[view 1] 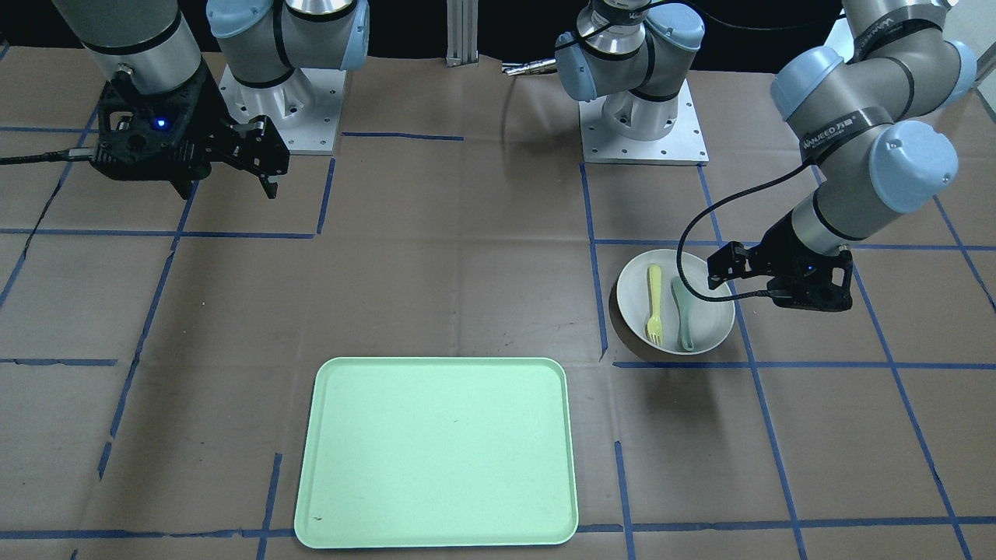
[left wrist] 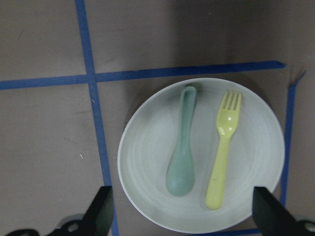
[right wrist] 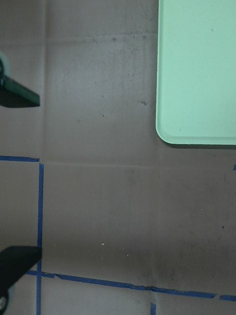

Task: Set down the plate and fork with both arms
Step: 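Move the left gripper down toward the rim of the white plate, then close the left gripper on the white plate's rim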

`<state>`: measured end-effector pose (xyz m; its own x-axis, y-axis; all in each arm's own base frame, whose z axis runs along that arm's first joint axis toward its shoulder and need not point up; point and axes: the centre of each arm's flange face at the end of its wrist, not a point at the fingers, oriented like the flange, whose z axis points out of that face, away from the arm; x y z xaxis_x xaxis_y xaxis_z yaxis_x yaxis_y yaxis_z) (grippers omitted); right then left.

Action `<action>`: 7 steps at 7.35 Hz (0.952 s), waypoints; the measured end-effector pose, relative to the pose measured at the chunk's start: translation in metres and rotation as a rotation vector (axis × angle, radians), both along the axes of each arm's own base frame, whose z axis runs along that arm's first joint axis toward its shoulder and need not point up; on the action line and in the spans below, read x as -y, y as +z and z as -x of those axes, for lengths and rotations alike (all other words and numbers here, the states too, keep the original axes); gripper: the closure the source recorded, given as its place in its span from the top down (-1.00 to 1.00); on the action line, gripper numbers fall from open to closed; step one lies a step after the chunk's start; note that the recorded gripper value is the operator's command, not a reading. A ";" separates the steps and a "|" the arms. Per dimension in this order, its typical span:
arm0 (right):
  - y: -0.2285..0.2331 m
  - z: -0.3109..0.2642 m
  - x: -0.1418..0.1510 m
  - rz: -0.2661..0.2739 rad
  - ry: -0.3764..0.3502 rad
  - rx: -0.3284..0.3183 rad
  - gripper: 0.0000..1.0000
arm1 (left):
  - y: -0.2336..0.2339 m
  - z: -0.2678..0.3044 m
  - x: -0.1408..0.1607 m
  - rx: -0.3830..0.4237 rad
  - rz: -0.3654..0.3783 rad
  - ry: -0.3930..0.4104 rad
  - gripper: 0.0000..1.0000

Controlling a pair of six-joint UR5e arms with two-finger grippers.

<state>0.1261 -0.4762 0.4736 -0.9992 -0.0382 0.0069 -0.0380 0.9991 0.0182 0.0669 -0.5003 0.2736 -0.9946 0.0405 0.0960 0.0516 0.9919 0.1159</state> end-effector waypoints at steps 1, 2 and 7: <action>0.000 0.000 0.000 0.000 0.000 0.000 1.00 | -0.023 -0.017 -0.005 -0.010 -0.014 0.023 0.99; 0.000 0.000 0.000 -0.001 0.001 0.000 1.00 | -0.040 -0.027 -0.008 -0.007 0.004 0.033 0.99; -0.001 0.000 0.000 -0.001 0.000 0.000 1.00 | -0.088 -0.041 -0.025 -0.043 0.055 -0.064 0.99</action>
<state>0.1262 -0.4760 0.4729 -0.9992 -0.0383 0.0066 -0.0382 0.9991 0.0197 0.1074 -0.4754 0.1854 -0.9847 0.1100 0.1349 0.1187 0.9912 0.0581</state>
